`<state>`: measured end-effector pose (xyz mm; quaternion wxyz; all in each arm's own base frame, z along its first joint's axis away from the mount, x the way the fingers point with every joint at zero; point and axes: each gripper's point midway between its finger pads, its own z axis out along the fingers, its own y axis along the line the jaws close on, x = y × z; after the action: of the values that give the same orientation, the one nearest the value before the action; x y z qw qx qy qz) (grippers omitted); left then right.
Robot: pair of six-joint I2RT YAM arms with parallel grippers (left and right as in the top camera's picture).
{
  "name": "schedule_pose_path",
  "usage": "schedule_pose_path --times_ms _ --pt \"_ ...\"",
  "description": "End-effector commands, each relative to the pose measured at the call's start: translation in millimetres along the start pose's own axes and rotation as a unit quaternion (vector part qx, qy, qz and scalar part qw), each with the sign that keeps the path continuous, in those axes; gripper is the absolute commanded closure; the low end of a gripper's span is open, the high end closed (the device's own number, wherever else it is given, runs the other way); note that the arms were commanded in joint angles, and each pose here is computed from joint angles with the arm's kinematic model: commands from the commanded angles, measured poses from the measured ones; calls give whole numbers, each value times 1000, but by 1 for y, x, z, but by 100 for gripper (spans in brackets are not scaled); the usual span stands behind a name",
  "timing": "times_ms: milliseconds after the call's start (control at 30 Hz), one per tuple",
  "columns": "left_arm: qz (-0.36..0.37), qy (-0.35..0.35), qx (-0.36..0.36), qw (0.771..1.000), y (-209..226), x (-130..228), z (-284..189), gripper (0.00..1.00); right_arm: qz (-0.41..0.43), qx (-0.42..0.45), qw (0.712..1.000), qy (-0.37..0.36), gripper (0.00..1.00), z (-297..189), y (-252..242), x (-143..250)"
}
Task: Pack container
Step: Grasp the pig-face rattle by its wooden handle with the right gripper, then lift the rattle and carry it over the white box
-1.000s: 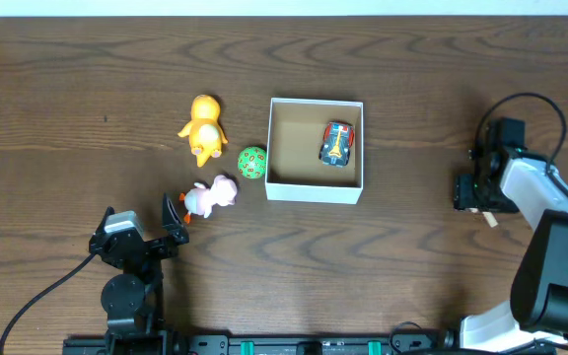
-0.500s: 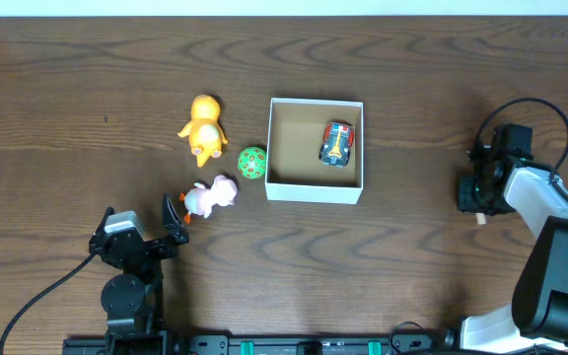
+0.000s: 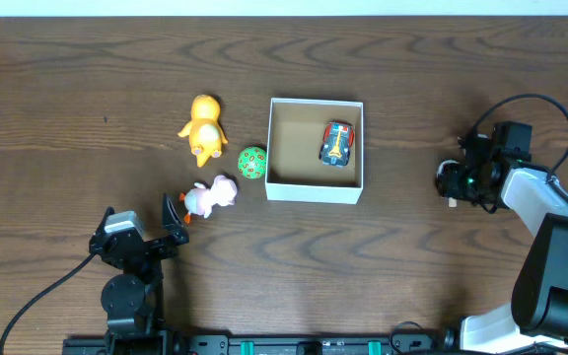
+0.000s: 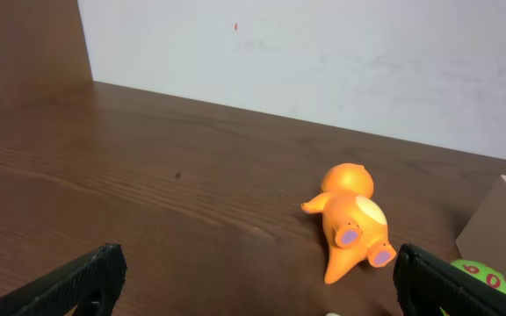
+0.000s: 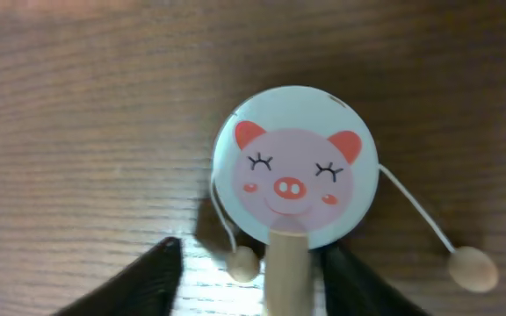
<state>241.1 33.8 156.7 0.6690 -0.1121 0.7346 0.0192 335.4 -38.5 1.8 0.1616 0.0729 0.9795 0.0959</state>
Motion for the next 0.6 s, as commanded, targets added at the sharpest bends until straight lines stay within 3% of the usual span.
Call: schedule_pose_path --times_ms 0,133,233,367,567 --pt "10 22 -4 1000 3 18 2 2 6 -25 1000 14 30 4 10 8" --pt "10 22 -4 1000 3 18 2 2 9 -28 999 20 17 4 10 11" --pt "10 22 -4 1000 3 18 2 2 12 -25 999 34 16 3 10 18" --pt "10 22 -4 1000 3 18 2 2 19 -21 998 60 21 2 9 31" --pt "10 22 -4 1000 3 18 2 2 21 22 996 81 37 1 -5 41"
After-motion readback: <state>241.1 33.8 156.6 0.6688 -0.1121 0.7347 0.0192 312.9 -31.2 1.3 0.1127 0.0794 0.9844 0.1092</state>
